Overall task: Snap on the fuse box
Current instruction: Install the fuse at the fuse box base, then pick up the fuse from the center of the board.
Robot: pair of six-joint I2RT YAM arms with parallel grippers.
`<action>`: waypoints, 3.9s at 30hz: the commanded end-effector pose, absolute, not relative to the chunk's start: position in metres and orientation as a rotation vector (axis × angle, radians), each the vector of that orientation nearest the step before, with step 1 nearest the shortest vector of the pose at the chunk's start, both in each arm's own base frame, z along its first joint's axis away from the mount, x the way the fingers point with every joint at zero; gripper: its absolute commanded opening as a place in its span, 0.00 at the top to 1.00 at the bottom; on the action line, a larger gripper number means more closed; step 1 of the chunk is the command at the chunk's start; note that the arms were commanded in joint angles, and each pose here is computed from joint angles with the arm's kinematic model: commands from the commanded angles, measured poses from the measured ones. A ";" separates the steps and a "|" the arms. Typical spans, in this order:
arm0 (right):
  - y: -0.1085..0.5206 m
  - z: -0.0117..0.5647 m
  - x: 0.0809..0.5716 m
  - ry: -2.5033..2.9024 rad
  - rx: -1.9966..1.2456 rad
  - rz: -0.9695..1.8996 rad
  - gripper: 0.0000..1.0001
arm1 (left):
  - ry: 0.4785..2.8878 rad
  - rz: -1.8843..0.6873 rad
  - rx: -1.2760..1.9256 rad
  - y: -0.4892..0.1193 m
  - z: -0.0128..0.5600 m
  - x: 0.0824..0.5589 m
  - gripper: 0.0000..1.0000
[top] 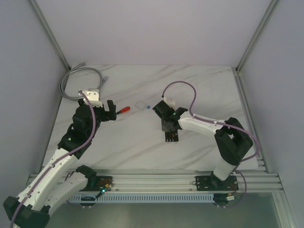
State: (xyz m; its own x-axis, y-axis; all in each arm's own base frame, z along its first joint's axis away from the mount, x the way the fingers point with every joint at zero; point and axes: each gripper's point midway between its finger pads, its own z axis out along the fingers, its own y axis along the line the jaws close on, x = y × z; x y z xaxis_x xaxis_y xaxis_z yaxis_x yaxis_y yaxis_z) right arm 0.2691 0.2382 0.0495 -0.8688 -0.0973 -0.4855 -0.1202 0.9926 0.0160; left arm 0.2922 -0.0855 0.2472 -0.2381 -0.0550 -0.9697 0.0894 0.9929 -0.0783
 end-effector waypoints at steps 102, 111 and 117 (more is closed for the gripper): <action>0.344 0.025 0.433 2.175 -1.024 0.371 0.39 | 1.798 -0.158 0.006 -0.084 0.248 0.295 0.00; 0.343 0.008 0.428 2.236 -1.035 0.393 0.53 | 1.801 -0.169 0.004 -0.083 0.248 0.296 0.00; 0.333 0.012 0.407 2.303 -0.999 0.421 0.66 | 1.802 -0.176 -0.001 -0.082 0.248 0.297 0.00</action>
State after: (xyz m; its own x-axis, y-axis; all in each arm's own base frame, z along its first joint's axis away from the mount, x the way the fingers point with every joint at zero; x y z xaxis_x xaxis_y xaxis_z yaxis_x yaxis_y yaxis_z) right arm 0.4345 0.3448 0.0237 -0.4683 -0.5458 -0.6948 -0.7502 0.6610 -0.0136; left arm 0.2951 -0.0802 0.2436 -0.2509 -0.0790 -0.9648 0.0825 0.9913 -0.1026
